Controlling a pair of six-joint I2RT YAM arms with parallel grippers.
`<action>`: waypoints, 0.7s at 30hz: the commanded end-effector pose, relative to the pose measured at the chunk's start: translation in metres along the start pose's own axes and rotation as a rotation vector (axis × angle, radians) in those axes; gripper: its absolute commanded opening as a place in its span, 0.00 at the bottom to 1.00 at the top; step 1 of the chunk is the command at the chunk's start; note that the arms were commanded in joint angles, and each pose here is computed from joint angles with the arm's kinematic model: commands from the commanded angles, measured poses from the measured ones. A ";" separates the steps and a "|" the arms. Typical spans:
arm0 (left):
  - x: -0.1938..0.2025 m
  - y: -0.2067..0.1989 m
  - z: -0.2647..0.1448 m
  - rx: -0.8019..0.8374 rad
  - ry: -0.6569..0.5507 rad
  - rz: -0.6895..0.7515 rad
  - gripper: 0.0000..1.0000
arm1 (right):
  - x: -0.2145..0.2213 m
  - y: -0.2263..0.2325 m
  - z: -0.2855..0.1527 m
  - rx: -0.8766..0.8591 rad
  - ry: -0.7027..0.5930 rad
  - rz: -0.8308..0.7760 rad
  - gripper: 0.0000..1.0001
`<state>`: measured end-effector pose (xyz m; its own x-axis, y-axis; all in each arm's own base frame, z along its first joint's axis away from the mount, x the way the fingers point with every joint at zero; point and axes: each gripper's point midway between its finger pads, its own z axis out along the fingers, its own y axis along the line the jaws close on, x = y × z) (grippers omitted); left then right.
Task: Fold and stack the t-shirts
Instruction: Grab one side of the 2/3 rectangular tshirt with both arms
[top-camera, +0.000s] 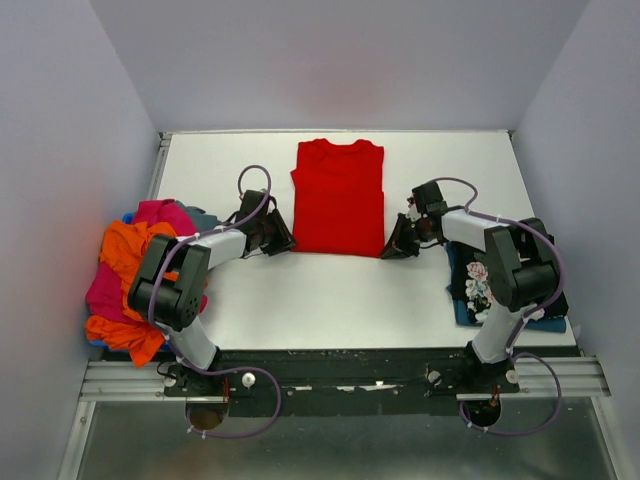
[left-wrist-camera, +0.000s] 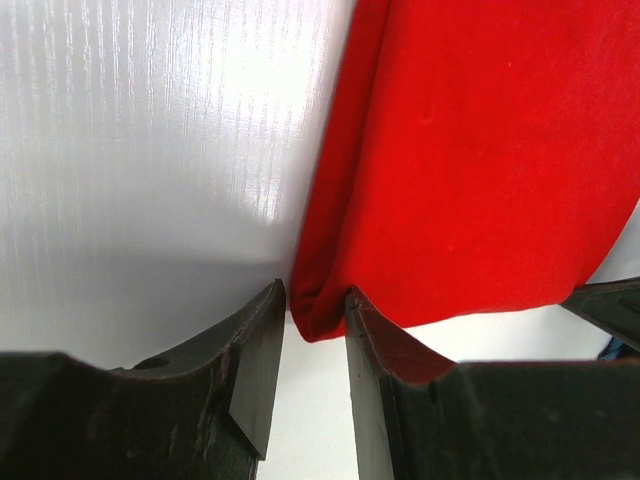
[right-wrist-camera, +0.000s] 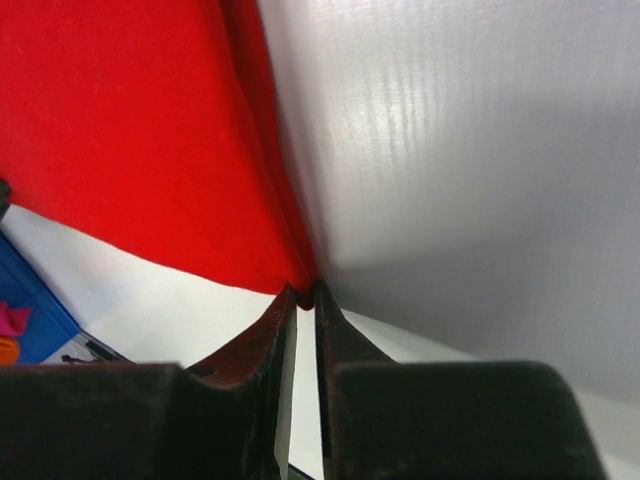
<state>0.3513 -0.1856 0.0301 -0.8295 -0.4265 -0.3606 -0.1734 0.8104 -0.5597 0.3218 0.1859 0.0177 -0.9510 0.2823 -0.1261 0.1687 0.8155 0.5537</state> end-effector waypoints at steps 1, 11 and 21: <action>0.006 0.009 0.008 -0.026 0.030 0.002 0.40 | 0.000 -0.002 0.007 0.019 0.000 -0.014 0.15; 0.016 0.018 0.011 -0.044 0.050 -0.009 0.09 | -0.003 0.002 0.005 0.014 -0.007 -0.030 0.02; 0.050 -0.001 -0.035 0.029 0.076 0.031 0.00 | 0.021 0.019 -0.047 -0.048 -0.038 -0.127 0.01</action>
<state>0.3311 -0.1950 0.0277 -0.8475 -0.4108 -0.3361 -0.1527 0.7951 -0.5869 0.3150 0.1856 0.0380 -0.9531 0.2383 -0.1863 0.0984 0.8267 0.5540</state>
